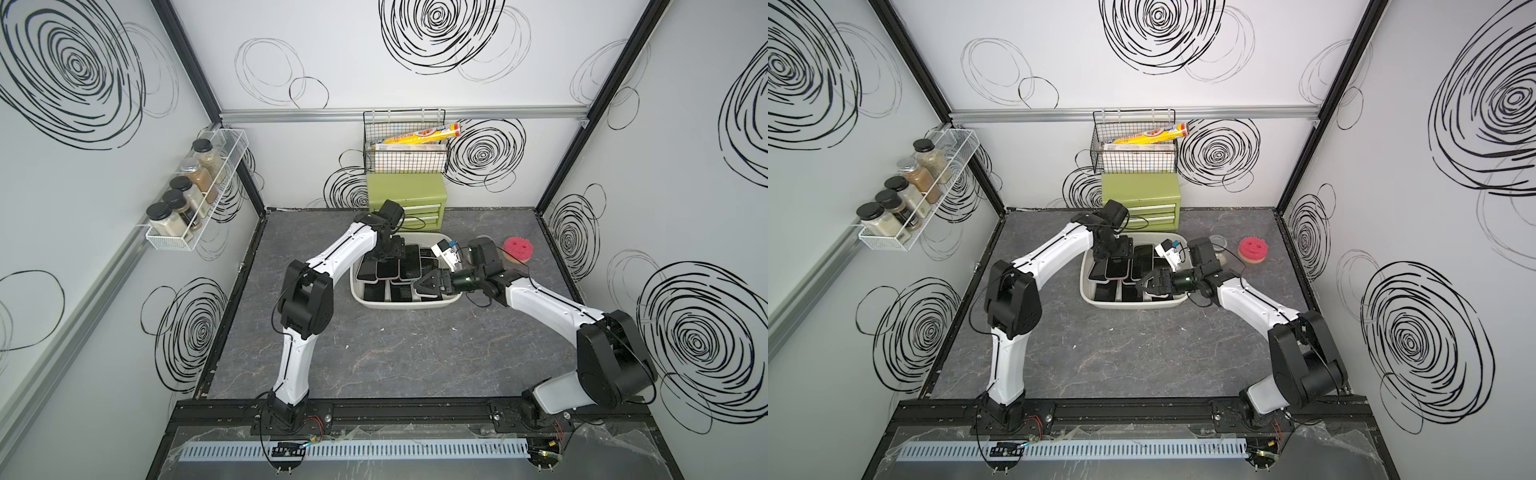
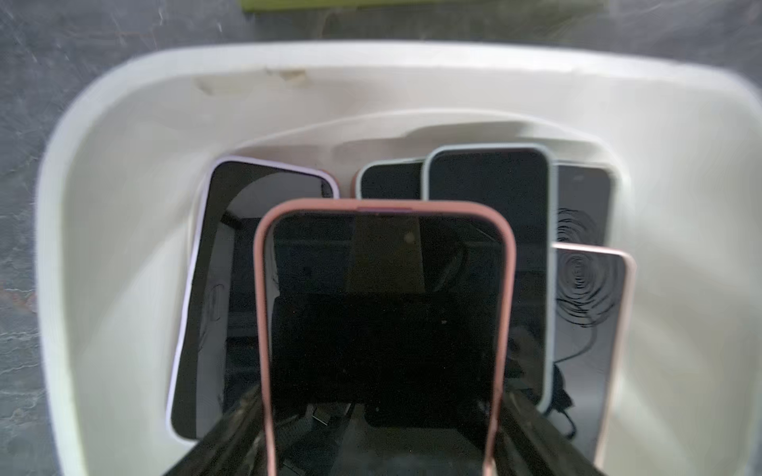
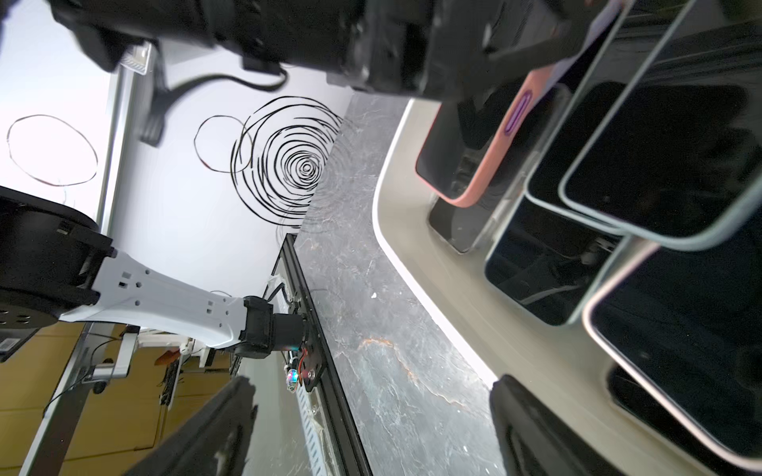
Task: Take the phone out of the storage box
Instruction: Pick up the phone from the storage box, then place the phone at the center of the board, then pick up the phone from the storage box.
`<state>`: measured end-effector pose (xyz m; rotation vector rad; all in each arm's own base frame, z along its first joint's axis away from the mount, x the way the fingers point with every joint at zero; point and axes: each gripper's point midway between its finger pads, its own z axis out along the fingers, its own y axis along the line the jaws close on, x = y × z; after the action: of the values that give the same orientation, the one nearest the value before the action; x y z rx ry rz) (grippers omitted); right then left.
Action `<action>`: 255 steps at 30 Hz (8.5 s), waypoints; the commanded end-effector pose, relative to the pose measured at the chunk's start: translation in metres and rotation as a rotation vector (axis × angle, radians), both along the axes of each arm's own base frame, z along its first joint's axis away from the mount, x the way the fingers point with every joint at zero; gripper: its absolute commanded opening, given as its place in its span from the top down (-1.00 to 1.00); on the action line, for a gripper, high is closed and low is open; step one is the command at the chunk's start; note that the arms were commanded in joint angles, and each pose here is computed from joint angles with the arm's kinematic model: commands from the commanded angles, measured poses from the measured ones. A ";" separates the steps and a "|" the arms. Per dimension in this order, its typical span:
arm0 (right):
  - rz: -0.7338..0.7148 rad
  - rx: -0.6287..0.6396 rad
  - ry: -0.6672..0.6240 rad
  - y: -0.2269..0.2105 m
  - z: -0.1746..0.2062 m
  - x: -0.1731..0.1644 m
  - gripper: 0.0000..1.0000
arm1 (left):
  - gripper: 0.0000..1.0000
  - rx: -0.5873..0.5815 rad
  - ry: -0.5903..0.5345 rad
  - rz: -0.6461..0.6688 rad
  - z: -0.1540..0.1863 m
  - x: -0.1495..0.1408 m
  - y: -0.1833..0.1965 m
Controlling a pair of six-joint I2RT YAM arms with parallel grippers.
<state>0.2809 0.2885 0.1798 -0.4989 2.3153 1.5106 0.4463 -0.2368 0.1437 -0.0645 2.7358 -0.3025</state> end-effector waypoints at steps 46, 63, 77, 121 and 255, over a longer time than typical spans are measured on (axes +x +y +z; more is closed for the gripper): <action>-0.246 -0.143 -0.093 -0.048 0.039 0.040 1.00 | -0.98 -0.432 -0.147 0.042 0.131 -0.018 -0.018; -0.404 -0.724 0.115 -0.201 -0.062 0.006 1.00 | -0.98 -0.367 -0.182 0.062 0.109 -0.022 0.028; -0.367 -0.720 0.168 -0.195 -0.118 0.043 1.00 | -0.98 -0.330 -0.149 0.082 0.078 -0.029 0.049; -0.564 -0.717 0.313 -0.259 -0.162 0.074 -0.26 | -0.98 -0.249 -0.102 0.065 0.043 -0.048 0.056; -0.320 0.082 0.052 0.009 0.013 0.092 1.00 | -0.94 -0.342 -0.055 -0.059 0.066 -0.031 -0.077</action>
<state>0.3703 0.2975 0.1696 -0.0119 2.3338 1.4487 0.4233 -0.3065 0.1781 -0.1047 2.6399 -0.6740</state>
